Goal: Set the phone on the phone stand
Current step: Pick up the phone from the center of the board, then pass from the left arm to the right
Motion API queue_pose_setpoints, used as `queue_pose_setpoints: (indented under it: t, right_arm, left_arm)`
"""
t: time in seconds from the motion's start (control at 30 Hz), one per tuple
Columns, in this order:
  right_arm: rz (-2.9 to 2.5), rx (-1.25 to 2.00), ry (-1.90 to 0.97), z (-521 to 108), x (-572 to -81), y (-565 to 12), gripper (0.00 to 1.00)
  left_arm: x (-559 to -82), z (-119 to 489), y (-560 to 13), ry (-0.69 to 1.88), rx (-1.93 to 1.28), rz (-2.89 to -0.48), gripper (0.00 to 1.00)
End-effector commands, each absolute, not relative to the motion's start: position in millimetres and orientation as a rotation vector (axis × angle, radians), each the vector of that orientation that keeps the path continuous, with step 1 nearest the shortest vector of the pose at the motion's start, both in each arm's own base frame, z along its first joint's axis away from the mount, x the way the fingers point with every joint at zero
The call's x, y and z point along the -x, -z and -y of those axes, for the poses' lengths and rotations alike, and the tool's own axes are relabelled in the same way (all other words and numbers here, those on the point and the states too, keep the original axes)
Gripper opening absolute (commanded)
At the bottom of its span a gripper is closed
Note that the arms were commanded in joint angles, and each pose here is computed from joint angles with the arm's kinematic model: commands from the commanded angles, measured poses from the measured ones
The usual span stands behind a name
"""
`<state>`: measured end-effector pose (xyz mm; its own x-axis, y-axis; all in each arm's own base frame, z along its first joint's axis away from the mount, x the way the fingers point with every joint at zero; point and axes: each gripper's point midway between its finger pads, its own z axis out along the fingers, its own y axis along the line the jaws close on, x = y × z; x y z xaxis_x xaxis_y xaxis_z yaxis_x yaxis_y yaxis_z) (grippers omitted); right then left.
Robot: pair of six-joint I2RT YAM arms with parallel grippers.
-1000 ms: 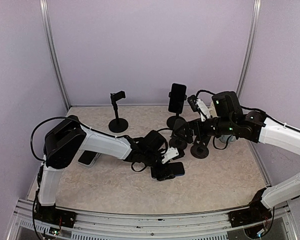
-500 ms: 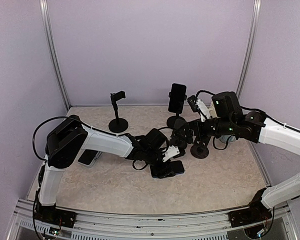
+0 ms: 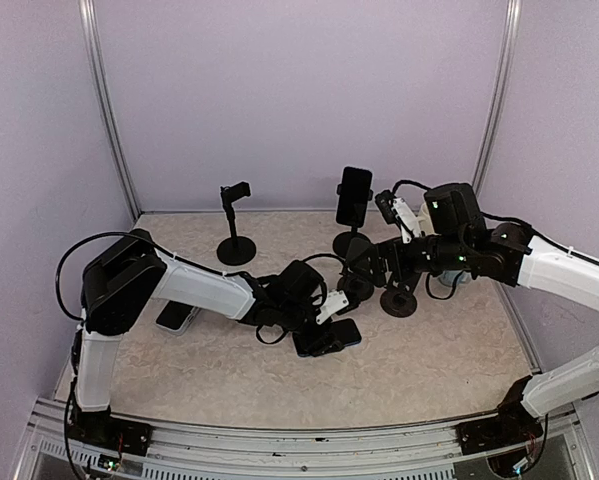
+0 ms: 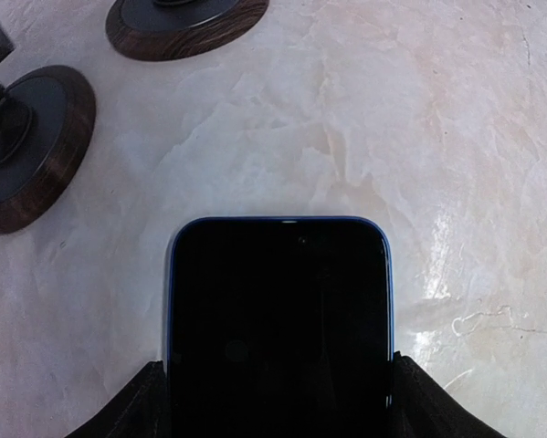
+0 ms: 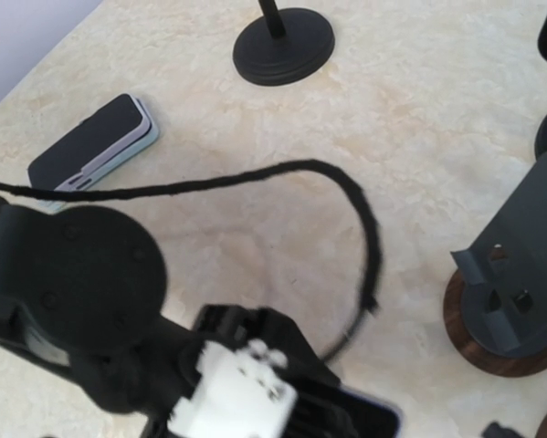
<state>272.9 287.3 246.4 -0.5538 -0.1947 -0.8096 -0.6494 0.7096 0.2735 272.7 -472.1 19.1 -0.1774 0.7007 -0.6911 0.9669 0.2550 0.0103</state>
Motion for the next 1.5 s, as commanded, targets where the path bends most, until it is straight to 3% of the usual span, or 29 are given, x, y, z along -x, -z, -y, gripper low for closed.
queue_pose_setpoints:
  t: [0.0,0.53,1.47]
  right_arm:
    - [-2.080,0.625,-0.749,-286,-267,-258,1.00]
    - [-2.075,0.596,-0.881,-299,-264,-257,1.00]
    - [-2.186,0.549,-1.095,-329,-262,-217,0.94]
  left_arm:
    - [-288,445,-23,0.518,-1.349,-2.032,0.59]
    - [-301,426,-117,0.433,-0.985,-1.810,0.57]
    - [-243,424,-215,0.468,-0.752,-1.579,0.59]
